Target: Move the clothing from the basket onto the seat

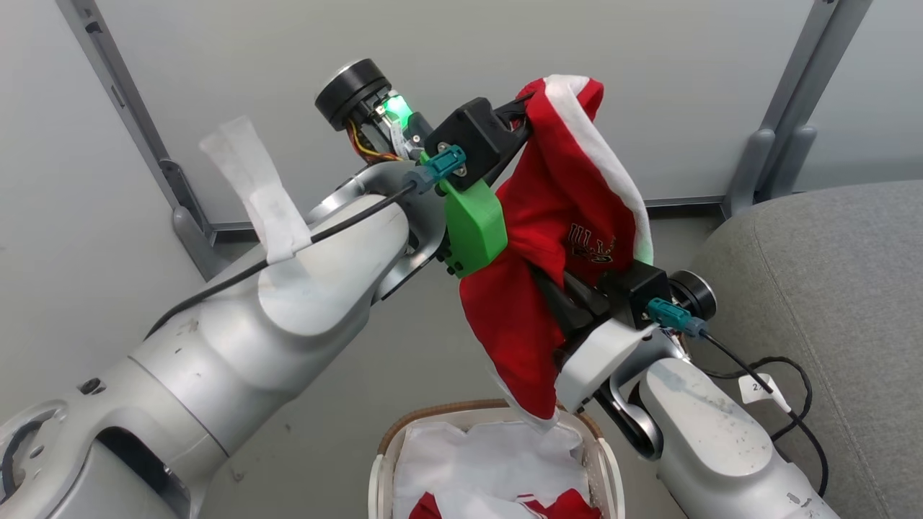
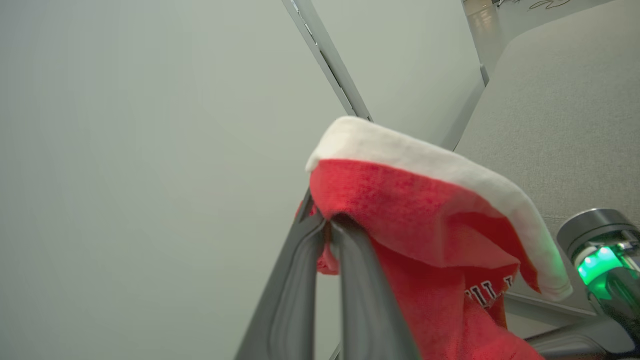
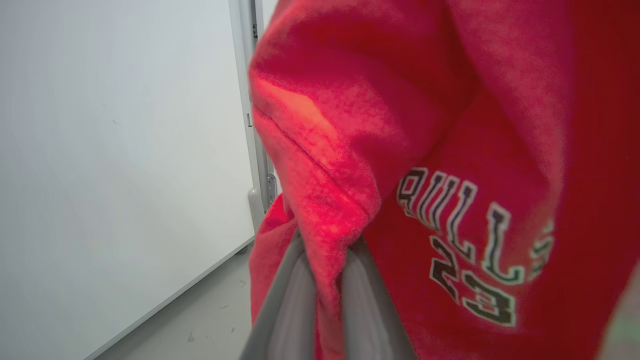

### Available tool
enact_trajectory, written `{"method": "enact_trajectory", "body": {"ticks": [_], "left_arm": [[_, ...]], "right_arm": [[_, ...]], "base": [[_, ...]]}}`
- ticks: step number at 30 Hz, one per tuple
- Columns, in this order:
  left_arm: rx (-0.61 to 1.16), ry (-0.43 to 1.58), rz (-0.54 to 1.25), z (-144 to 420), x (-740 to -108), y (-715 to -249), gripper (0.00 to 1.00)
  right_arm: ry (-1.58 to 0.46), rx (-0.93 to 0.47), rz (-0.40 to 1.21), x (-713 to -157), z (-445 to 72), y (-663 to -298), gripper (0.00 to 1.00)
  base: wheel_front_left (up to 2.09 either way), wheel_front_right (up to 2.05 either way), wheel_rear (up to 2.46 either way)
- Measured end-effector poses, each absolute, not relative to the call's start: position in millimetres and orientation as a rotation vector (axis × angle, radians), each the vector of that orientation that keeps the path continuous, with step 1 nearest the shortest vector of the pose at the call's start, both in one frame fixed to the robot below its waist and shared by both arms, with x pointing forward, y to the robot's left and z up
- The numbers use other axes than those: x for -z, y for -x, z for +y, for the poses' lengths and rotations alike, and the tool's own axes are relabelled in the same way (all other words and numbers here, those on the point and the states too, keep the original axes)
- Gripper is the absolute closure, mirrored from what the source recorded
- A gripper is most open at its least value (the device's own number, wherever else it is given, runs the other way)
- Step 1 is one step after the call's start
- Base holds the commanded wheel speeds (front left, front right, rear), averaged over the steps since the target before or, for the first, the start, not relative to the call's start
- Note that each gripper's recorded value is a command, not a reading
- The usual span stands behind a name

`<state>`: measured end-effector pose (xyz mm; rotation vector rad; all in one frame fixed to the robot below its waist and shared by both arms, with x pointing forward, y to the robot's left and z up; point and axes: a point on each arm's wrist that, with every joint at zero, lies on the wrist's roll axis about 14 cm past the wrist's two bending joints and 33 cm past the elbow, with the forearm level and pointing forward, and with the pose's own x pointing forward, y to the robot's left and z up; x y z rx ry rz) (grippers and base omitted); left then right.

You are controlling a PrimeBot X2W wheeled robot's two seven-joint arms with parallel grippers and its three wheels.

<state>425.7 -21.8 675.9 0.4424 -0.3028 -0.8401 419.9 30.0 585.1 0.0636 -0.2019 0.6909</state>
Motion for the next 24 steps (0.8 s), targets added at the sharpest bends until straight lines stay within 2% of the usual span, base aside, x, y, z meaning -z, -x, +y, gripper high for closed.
{"method": "enact_trajectory", "body": {"ticks": [5,6,8,9,10,11,18,24], "left_arm": [[0.81,-0.343,-0.254,-14.5,-655.8,-432.6,1.0],[0.802,-0.318,-0.244,-13.0,-650.9,-433.6,0.89],[0.789,-0.273,-0.211,-9.5,-637.0,-435.0,0.6],[0.785,-0.251,-0.184,-8.5,-626.8,-434.8,0.49],[0.78,-0.232,-0.16,-7.1,-616.9,-434.5,0.16],[0.774,-0.211,-0.143,-5.8,-608.7,-434.0,0.0],[0.721,-0.074,-0.034,-0.8,-562.4,-428.3,0.0],[0.663,0.021,-0.016,8.0,-546.5,-422.2,0.0]], "right_arm": [[-0.08,-0.665,-0.22,-590.7,21.3,-422.8,1.0],[-0.083,-0.659,-0.227,-592.6,19.2,-423.5,1.0],[-0.093,-0.643,-0.234,-595.0,14.1,-425.5,1.0],[-0.098,-0.632,-0.239,-596.2,10.7,-426.8,1.0],[-0.102,-0.622,-0.244,-597.6,7.5,-428.2,1.0],[-0.102,-0.611,-0.248,-598.6,4.3,-429.6,1.0],[-0.088,-0.541,-0.269,-602.6,-18.2,-439.2,1.0],[-0.07,-0.486,-0.268,-599.1,-35.8,-445.7,1.0]], "base": [[0.0,0.0,0.0],[0.0,0.0,0.0],[0.0,0.0,0.0],[0.0,0.0,0.0],[0.0,0.0,0.0],[0.0,0.0,0.0],[0.0,0.0,0.0],[0.0,0.0,0.0]]}}
